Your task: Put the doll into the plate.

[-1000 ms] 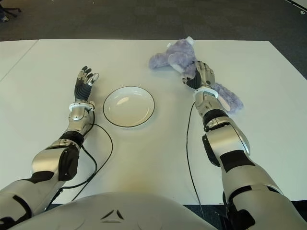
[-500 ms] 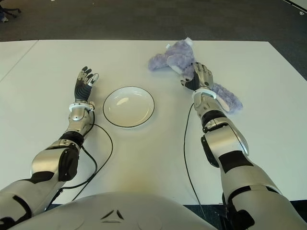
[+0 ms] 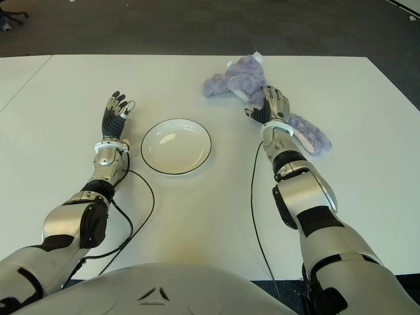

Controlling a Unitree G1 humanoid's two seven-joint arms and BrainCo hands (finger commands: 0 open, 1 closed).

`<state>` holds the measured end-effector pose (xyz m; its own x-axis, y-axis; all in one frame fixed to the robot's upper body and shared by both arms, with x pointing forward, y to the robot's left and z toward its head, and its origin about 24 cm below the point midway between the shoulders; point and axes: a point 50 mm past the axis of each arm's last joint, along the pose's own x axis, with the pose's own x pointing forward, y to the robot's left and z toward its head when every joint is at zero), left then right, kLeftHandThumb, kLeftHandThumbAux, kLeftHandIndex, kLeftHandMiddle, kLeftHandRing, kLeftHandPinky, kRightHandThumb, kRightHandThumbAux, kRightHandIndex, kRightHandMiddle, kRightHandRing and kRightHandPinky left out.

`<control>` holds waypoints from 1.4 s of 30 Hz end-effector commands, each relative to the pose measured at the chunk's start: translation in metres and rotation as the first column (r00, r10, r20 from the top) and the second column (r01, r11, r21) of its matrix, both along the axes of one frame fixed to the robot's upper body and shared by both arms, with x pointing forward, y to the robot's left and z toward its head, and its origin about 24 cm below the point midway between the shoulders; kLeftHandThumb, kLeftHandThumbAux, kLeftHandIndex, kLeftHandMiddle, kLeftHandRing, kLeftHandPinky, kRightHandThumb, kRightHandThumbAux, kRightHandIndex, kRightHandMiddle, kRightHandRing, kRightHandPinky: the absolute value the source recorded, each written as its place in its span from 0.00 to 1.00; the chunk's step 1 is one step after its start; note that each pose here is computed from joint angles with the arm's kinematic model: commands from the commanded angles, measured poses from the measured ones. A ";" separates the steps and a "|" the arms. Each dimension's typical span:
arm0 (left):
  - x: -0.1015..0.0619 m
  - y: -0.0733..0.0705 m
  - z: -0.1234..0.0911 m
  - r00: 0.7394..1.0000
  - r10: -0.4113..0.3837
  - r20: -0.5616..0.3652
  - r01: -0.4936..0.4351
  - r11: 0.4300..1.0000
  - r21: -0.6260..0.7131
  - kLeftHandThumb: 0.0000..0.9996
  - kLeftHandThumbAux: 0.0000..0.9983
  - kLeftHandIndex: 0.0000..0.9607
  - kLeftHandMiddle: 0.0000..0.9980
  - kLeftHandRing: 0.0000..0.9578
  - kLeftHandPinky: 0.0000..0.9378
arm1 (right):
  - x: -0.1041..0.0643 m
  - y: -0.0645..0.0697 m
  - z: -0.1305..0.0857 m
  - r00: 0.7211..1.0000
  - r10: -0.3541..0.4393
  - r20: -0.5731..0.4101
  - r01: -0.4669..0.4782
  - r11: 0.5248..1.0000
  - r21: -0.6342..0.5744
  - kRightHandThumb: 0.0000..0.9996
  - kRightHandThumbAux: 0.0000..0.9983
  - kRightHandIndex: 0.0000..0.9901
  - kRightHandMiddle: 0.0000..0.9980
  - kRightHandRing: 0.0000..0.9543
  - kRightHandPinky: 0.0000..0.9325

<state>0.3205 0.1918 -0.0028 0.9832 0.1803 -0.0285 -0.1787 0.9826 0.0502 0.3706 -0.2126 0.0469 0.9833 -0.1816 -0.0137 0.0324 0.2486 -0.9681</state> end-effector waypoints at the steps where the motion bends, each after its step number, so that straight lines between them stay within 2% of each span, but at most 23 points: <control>1: -0.084 -0.011 -0.094 0.903 -0.006 -0.429 -0.024 0.998 -0.064 0.00 0.49 0.01 0.11 0.11 0.08 | -0.037 0.004 -0.062 0.961 -0.029 -0.275 0.035 0.999 0.017 0.35 0.49 0.08 0.03 0.06 0.15; 2: -0.084 -0.011 -0.094 0.903 -0.005 -0.430 -0.024 0.998 -0.064 0.00 0.49 0.01 0.11 0.11 0.08 | -0.037 0.003 -0.062 0.962 -0.030 -0.272 0.036 0.999 0.016 0.35 0.49 0.08 0.03 0.06 0.16; 3: -0.084 -0.011 -0.094 0.903 -0.005 -0.430 -0.025 0.998 -0.064 0.00 0.49 0.01 0.11 0.11 0.08 | -0.037 0.003 -0.062 0.962 -0.032 -0.270 0.037 0.999 0.016 0.38 0.49 0.09 0.06 0.15 0.29; 4: -0.084 -0.011 -0.094 0.902 -0.005 -0.431 -0.025 0.998 -0.064 0.00 0.49 0.01 0.11 0.11 0.08 | -0.037 0.003 -0.062 0.963 -0.033 -0.266 0.039 0.999 0.017 0.39 0.49 0.09 0.06 0.16 0.31; 5: -0.084 -0.011 -0.094 0.902 -0.004 -0.431 -0.026 0.998 -0.064 0.00 0.49 0.01 0.11 0.11 0.08 | -0.037 0.003 -0.062 0.964 -0.034 -0.264 0.040 0.999 0.017 0.40 0.50 0.10 0.08 0.25 0.43; 7: -0.084 -0.011 -0.094 0.902 -0.003 -0.432 -0.028 0.998 -0.064 0.00 0.49 0.02 0.11 0.11 0.09 | -0.037 0.002 -0.061 0.965 -0.036 -0.258 0.043 0.999 0.020 0.42 0.50 0.11 0.09 0.29 0.51; 10: -0.084 -0.012 -0.094 0.902 -0.002 -0.432 -0.030 0.997 -0.067 0.00 0.49 0.02 0.11 0.11 0.09 | -0.037 0.002 -0.061 0.970 -0.041 -0.240 0.050 0.998 0.032 0.44 0.51 0.12 0.11 0.32 0.56; 16: -0.084 -0.012 -0.094 0.903 -0.003 -0.430 -0.029 0.997 -0.068 0.00 0.50 0.02 0.11 0.11 0.08 | -0.036 0.000 -0.058 0.976 -0.055 -0.211 0.065 0.997 0.042 0.48 0.52 0.18 0.25 0.41 0.58; 17: -0.084 -0.012 -0.094 0.903 -0.003 -0.429 -0.029 0.997 -0.068 0.00 0.50 0.01 0.12 0.11 0.08 | -0.036 -0.002 -0.058 0.976 -0.059 -0.208 0.069 0.997 0.043 0.50 0.52 0.23 0.34 0.48 0.63; 18: -0.084 -0.012 -0.094 0.904 -0.005 -0.429 -0.027 0.997 -0.068 0.00 0.49 0.01 0.12 0.11 0.07 | -0.036 -0.002 -0.057 0.979 -0.062 -0.194 0.072 0.996 0.047 0.48 0.54 0.25 0.40 0.53 0.67; 22: -0.085 -0.012 -0.094 0.904 -0.009 -0.428 -0.022 0.997 -0.068 0.00 0.49 0.01 0.11 0.10 0.06 | -0.037 -0.001 -0.057 0.985 -0.073 -0.155 0.083 0.995 0.060 0.51 0.53 0.31 0.45 0.57 0.69; 23: -0.085 -0.012 -0.094 0.904 -0.010 -0.428 -0.021 0.997 -0.068 0.00 0.48 0.00 0.12 0.10 0.05 | -0.037 -0.002 -0.056 0.986 -0.077 -0.146 0.087 0.994 0.063 0.64 0.66 0.39 0.56 0.64 0.77; 25: -0.085 -0.012 -0.094 0.904 -0.012 -0.427 -0.020 0.997 -0.069 0.00 0.48 0.00 0.12 0.10 0.05 | -0.037 -0.002 -0.056 0.988 -0.086 -0.129 0.096 0.993 0.071 0.68 0.71 0.42 0.61 0.68 0.82; 29: -0.085 -0.012 -0.094 0.905 -0.015 -0.426 -0.016 0.997 -0.069 0.00 0.46 0.00 0.12 0.10 0.04 | -0.037 -0.003 -0.055 0.988 -0.106 -0.115 0.118 0.988 0.104 0.70 0.71 0.43 0.66 0.72 0.81; 33: -0.085 -0.011 -0.094 0.904 -0.015 -0.427 -0.016 0.997 -0.070 0.00 0.45 0.00 0.12 0.10 0.04 | -0.036 -0.003 -0.055 0.986 -0.113 -0.125 0.130 0.981 0.141 0.71 0.71 0.44 0.67 0.69 0.67; 34: -0.085 -0.011 -0.094 0.904 -0.016 -0.427 -0.016 0.997 -0.070 0.00 0.45 0.00 0.11 0.10 0.04 | -0.036 -0.003 -0.055 0.985 -0.115 -0.127 0.134 0.979 0.153 0.71 0.71 0.44 0.62 0.62 0.60; 35: -0.085 -0.011 -0.094 0.904 -0.016 -0.427 -0.016 0.997 -0.072 0.00 0.45 0.00 0.11 0.10 0.04 | -0.036 -0.003 -0.055 0.985 -0.117 -0.130 0.139 0.976 0.170 0.71 0.71 0.44 0.61 0.61 0.58; 42: -0.085 -0.011 -0.094 0.904 -0.017 -0.428 -0.019 0.997 -0.080 0.00 0.44 0.01 0.11 0.09 0.04 | -0.036 -0.003 -0.055 0.984 -0.117 -0.133 0.145 0.964 0.225 0.71 0.71 0.44 0.65 0.65 0.63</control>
